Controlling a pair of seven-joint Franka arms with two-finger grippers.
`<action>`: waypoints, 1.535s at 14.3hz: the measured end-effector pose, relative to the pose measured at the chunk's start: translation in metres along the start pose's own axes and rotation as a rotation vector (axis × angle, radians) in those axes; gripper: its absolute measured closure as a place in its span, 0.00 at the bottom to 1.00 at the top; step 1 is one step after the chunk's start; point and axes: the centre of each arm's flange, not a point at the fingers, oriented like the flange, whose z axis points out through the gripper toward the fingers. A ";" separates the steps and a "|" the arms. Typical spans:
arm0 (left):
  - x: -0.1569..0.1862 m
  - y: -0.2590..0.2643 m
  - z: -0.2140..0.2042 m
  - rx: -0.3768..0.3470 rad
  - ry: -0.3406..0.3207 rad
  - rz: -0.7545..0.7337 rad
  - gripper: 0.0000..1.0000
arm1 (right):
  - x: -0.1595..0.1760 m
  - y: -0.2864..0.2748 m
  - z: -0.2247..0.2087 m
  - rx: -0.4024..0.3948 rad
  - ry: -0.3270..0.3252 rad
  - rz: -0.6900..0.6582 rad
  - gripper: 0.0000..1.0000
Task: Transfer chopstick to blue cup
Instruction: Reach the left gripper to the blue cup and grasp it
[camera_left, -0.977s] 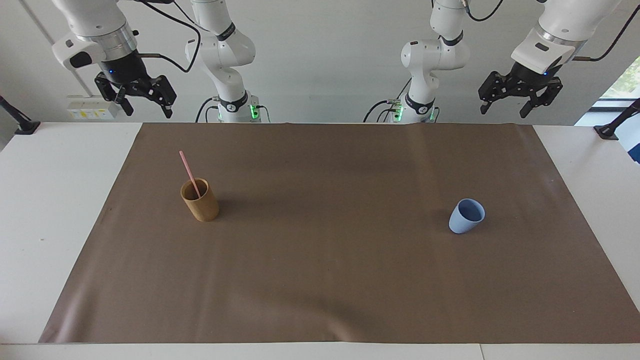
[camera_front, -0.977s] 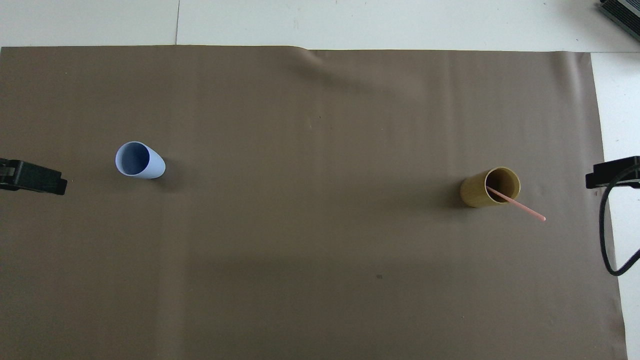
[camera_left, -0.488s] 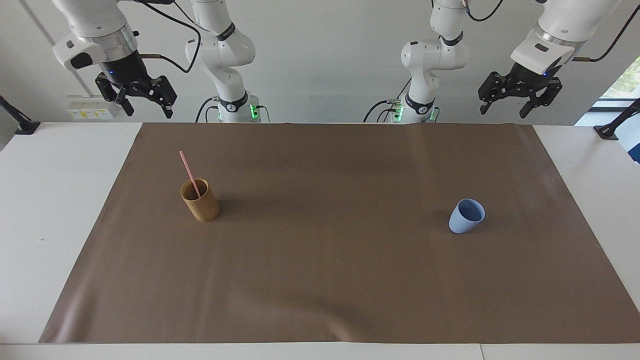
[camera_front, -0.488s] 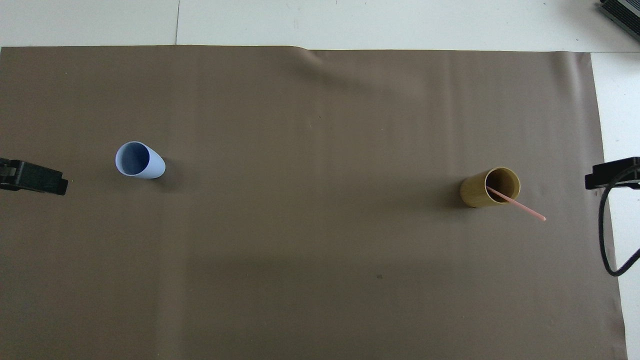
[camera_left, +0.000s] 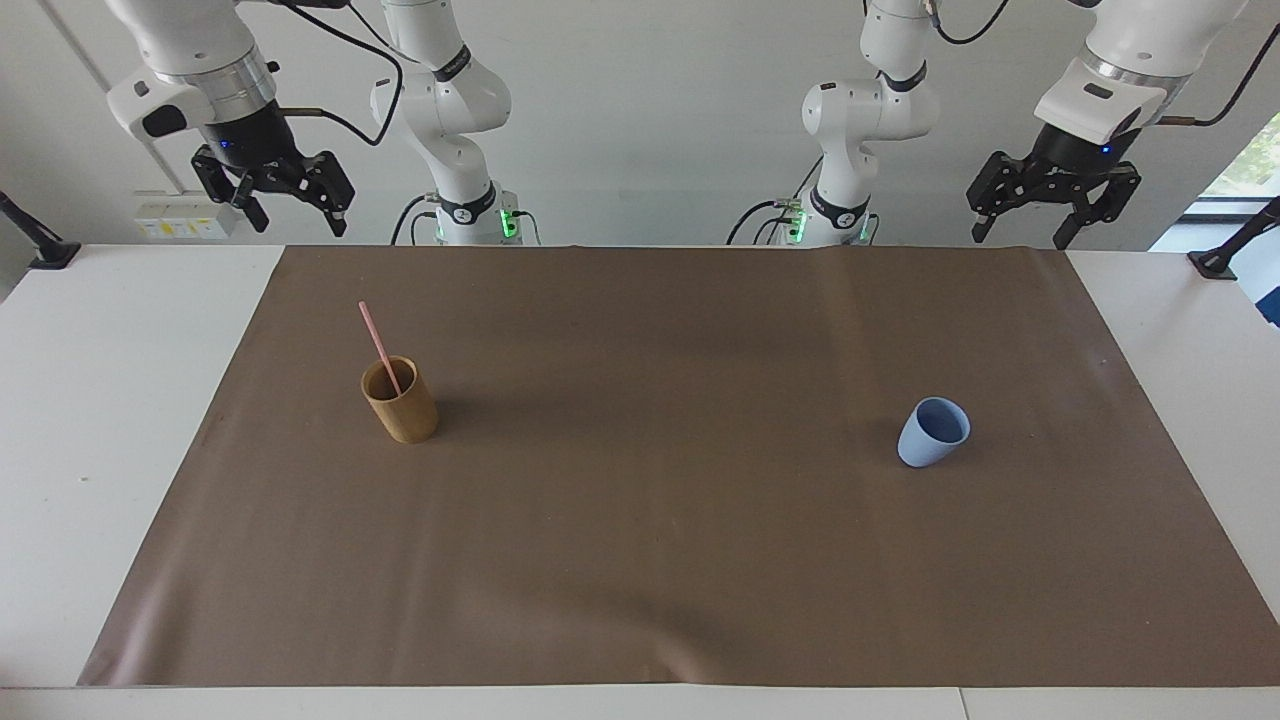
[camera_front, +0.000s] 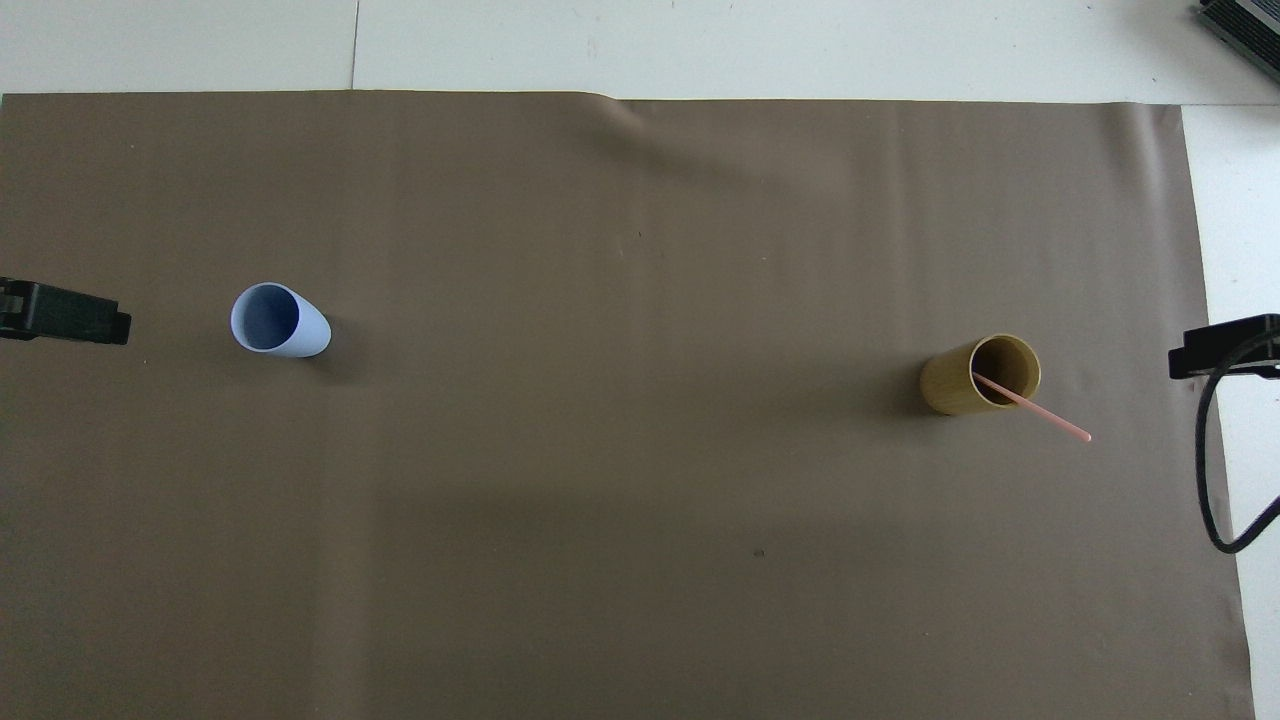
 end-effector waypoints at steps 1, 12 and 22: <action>0.007 -0.003 0.009 0.001 0.009 -0.001 0.00 | 0.000 0.000 0.000 0.000 0.000 0.000 0.00; 0.055 -0.066 0.198 0.002 -0.011 -0.049 0.00 | 0.000 0.000 0.000 0.000 0.000 0.000 0.00; 0.046 -0.064 0.298 -0.026 -0.013 -0.070 0.00 | 0.000 0.000 0.000 0.000 0.000 0.000 0.00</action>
